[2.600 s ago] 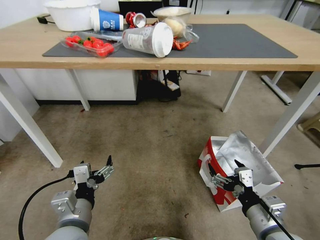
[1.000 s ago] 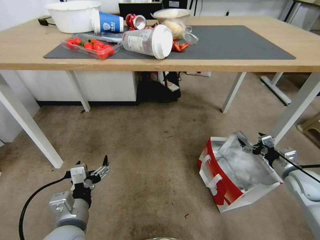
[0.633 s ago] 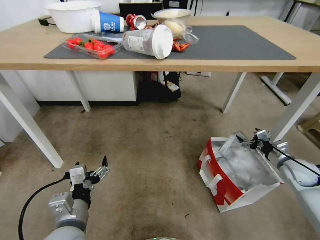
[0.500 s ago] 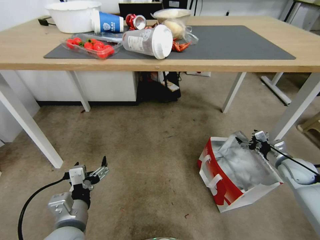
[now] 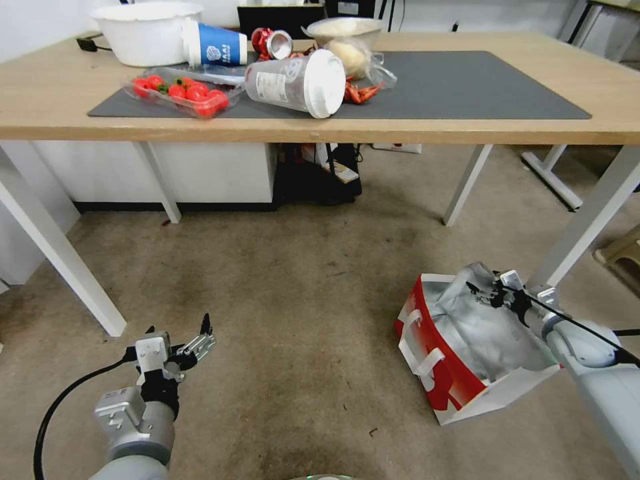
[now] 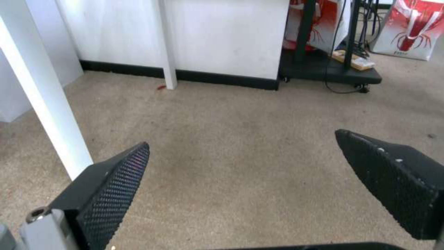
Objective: Pick up the food delivery bag from the floor and place it on the table.
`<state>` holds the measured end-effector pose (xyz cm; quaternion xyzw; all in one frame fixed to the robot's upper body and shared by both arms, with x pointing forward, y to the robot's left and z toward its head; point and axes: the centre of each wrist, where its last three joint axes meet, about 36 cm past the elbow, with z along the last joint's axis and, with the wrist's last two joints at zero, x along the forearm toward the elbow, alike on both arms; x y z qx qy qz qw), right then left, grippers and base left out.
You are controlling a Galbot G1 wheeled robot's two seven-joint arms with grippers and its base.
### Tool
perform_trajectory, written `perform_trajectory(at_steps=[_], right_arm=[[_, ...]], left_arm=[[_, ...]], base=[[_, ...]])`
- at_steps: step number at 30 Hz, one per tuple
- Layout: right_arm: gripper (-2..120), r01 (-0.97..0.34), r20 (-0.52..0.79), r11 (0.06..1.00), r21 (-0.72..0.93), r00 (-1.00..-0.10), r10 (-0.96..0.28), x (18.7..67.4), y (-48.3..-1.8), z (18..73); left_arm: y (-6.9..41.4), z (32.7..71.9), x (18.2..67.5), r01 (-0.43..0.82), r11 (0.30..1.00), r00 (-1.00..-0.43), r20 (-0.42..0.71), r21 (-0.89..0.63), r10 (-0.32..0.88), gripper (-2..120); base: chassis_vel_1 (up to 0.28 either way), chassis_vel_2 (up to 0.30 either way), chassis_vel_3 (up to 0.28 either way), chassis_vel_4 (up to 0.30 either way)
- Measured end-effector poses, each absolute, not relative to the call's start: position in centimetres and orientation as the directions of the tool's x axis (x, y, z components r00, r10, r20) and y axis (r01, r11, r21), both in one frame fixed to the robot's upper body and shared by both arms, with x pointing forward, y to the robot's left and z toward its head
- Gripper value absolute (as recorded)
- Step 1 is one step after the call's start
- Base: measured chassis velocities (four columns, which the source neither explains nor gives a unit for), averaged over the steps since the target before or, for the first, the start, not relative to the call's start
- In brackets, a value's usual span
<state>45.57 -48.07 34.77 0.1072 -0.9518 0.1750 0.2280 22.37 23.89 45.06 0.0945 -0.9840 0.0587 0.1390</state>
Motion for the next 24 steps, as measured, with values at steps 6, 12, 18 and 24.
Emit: perform_trajectory(at_steps=[6, 12, 18, 24], right_arm=[[39, -0.274, 0.467, 0.921, -0.279, -0.876, -0.119, 45.3, -48.3, 34.8], [18, -0.279, 0.458, 0.919, -0.278, -0.880, -0.128, 45.0, -48.7, 34.9], [0, -0.291, 0.429, 0.918, -0.270, -0.890, -0.156, 44.7, -48.6, 34.9], [0, -0.315, 0.393, 0.914, -0.256, -0.898, -0.199, 44.4, -48.6, 35.2]], left_arm=[[23.9, 45.1, 22.3, -0.202, 0.975, -0.943, 0.285, -0.089, -0.169, 100], [23.9, 45.2, 22.4, -0.203, 0.975, -0.944, 0.282, -0.090, -0.171, 100], [23.9, 45.2, 22.4, -0.206, 0.974, -0.945, 0.279, -0.092, -0.173, 100], [24.0, 45.5, 22.4, -0.207, 0.974, -0.947, 0.269, -0.096, -0.175, 100]], base=[[0.000, 0.000, 0.000, 0.000], [0.000, 0.000, 0.000, 0.000], [0.000, 0.000, 0.000, 0.000], [0.000, 0.000, 0.000, 0.000]])
